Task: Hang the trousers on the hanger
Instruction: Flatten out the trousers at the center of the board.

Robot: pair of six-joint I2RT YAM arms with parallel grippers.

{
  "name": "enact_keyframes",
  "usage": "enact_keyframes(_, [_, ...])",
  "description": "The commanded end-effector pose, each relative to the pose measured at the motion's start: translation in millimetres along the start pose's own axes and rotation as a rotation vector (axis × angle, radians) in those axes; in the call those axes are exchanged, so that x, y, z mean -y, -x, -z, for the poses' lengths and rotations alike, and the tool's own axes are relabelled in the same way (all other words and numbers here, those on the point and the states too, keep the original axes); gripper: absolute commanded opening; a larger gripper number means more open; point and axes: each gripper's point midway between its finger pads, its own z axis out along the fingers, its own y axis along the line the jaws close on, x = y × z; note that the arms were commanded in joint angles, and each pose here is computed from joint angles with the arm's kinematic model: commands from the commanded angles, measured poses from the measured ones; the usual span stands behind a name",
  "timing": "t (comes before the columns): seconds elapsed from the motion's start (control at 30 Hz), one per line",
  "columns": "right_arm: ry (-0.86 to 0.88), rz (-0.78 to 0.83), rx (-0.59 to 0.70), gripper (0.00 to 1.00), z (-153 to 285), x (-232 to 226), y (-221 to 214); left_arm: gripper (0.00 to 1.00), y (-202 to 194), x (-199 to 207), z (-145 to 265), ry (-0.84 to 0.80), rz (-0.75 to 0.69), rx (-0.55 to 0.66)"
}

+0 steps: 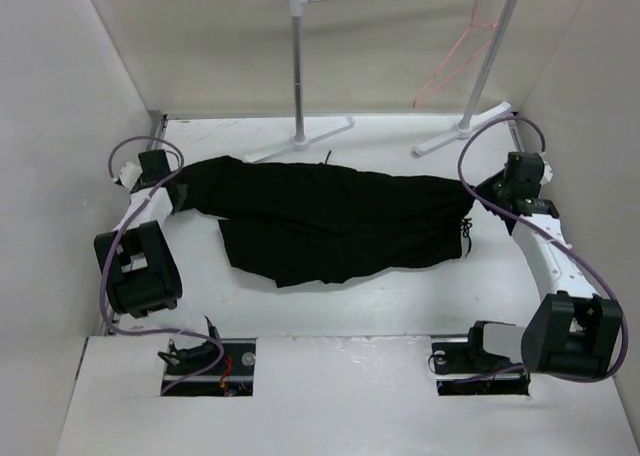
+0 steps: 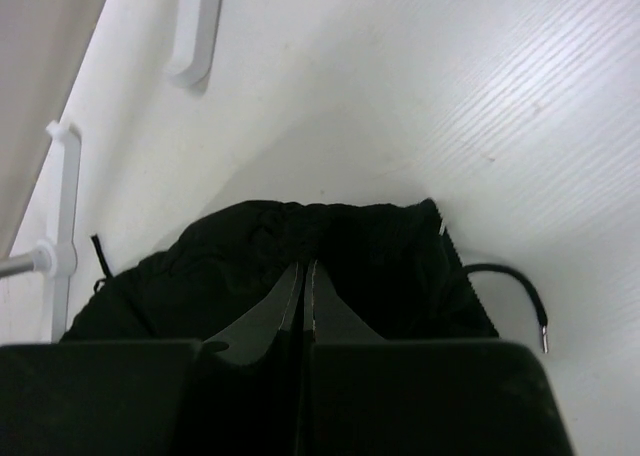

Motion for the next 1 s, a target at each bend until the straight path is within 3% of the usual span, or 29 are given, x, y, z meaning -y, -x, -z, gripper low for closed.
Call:
enact_keyframes(0.0, [-0.019, -0.045, 0.098, 0.04, 3.8, 9.2, 38.8, 0.07, 73.8, 54.6, 78.9, -0.195, 0.094, 0.173])
enact_keyframes(0.2, [-0.047, -0.128, 0.178, 0.03, -15.5, 10.0, 88.7, 0.06, 117.7, 63.4, 148.0, -0.26, 0.134, 0.264])
enact_keyframes(0.43, [-0.062, -0.118, 0.195, 0.03, -22.1, 12.9, 92.3, 0.07, 129.6, 37.3, 178.6, -0.251, 0.164, 0.303])
enact_keyframes(0.57, [-0.053, -0.104, 0.168, 0.03, -31.2, 5.7, 85.0, 0.15, 81.8, 41.6, 141.7, -0.231, 0.082, 0.153])
enact_keyframes(0.73, [-0.032, -0.078, 0.138, 0.04, -35.1, -3.9, 76.3, 0.39, 39.4, 18.6, 76.9, -0.117, 0.055, 0.042])
enact_keyframes(0.97, [-0.028, -0.06, 0.097, 0.04, -37.8, -3.1, 60.0, 0.48, -6.7, 21.5, 29.6, -0.113, -0.011, -0.08])
